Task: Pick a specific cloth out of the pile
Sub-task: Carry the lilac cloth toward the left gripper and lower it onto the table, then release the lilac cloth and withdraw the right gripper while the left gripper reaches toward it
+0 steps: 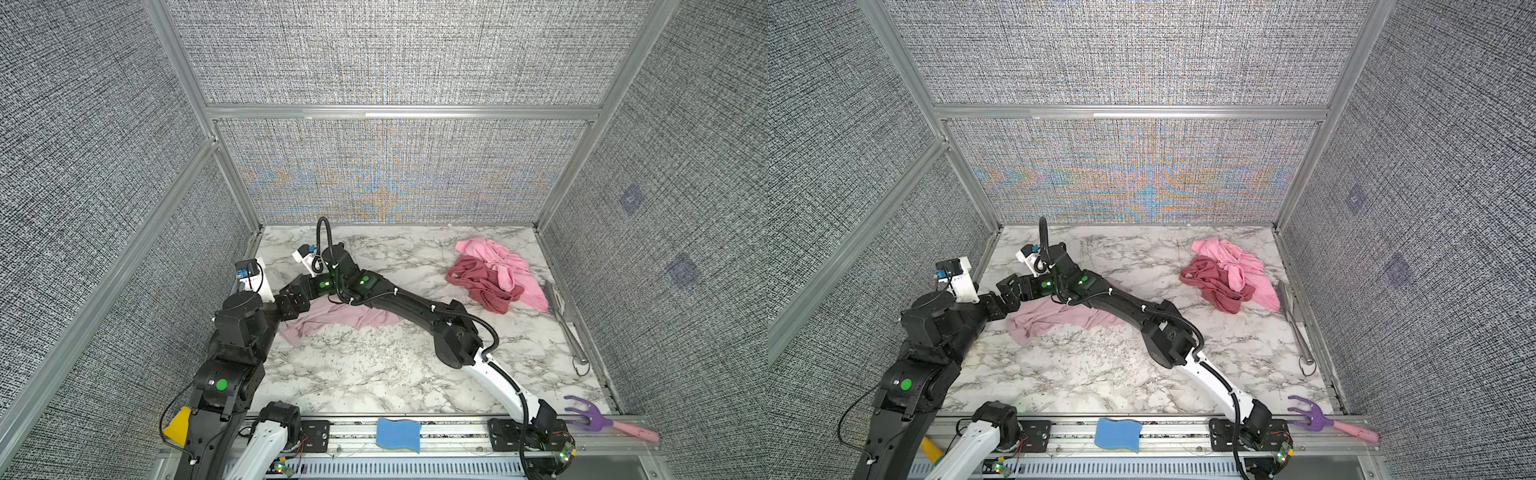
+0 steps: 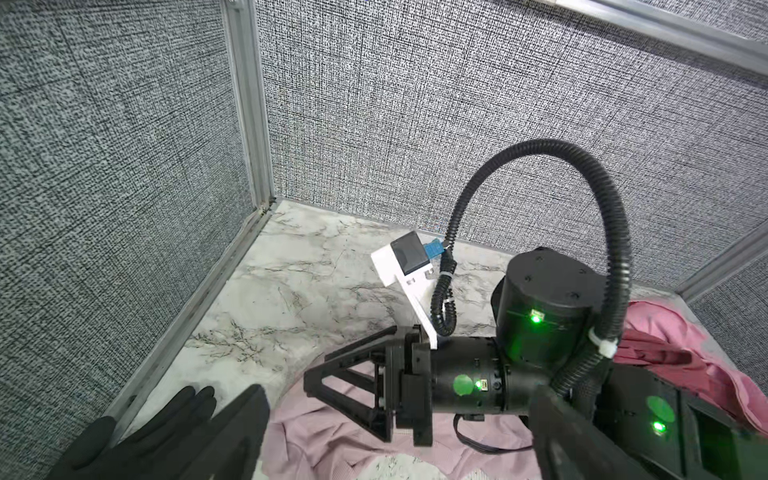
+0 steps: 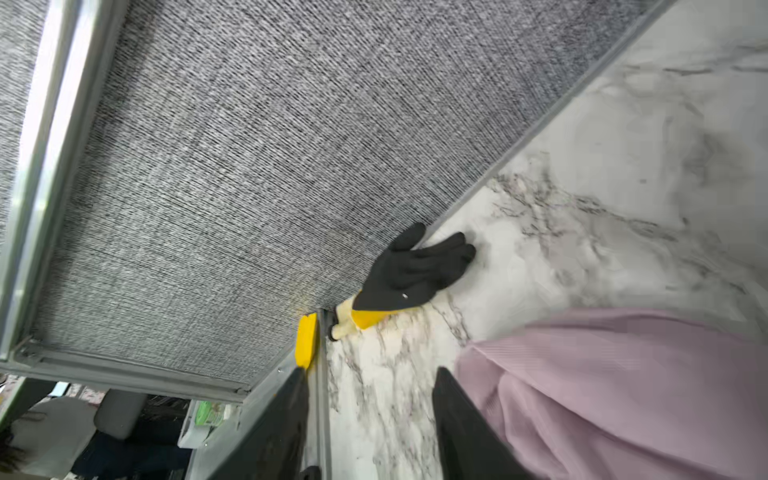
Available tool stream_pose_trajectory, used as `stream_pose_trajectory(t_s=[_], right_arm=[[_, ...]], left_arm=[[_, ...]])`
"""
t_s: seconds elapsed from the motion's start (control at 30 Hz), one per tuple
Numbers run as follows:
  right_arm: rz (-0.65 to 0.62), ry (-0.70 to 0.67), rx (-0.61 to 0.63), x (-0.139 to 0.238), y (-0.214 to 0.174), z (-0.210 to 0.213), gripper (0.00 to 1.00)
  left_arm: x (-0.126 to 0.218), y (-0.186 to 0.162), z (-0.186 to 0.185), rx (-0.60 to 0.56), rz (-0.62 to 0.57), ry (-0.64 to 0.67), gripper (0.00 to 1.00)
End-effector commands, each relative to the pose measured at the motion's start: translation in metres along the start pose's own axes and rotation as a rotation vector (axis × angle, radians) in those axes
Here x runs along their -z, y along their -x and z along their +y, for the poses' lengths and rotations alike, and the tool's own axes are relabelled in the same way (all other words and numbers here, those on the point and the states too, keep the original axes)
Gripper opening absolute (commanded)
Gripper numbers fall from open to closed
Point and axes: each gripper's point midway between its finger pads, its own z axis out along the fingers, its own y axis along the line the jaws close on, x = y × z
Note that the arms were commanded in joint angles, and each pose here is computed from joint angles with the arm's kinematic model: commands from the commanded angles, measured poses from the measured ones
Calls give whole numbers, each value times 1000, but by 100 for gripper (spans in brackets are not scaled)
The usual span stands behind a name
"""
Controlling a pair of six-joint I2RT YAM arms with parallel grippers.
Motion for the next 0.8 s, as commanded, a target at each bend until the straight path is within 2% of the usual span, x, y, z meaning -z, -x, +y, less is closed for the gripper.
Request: stream_pose_trajectory(t_s=[0.0, 0.17, 0.3, 0.47, 0.63, 0.77], right_arm=[[-119, -14, 78, 31, 31, 14, 54], [-228, -140, 75, 109, 37, -10, 54], [-303, -322, 44, 185, 32, -47, 54], [-362, -539, 20, 278, 9, -75, 54], [-378, -719, 9, 342, -22, -85, 54], [-384, -816, -26, 377, -49, -93, 54]], left_arm=[[-10, 3, -16, -14, -5, -76, 99], [-45, -28, -38, -37, 84, -192, 99], [-76, -60, -55, -42, 139, -271, 99], [-108, -99, -93, -107, 182, -362, 97], [-131, -141, -141, -148, 289, -471, 97], [-151, -179, -174, -176, 385, -548, 94]])
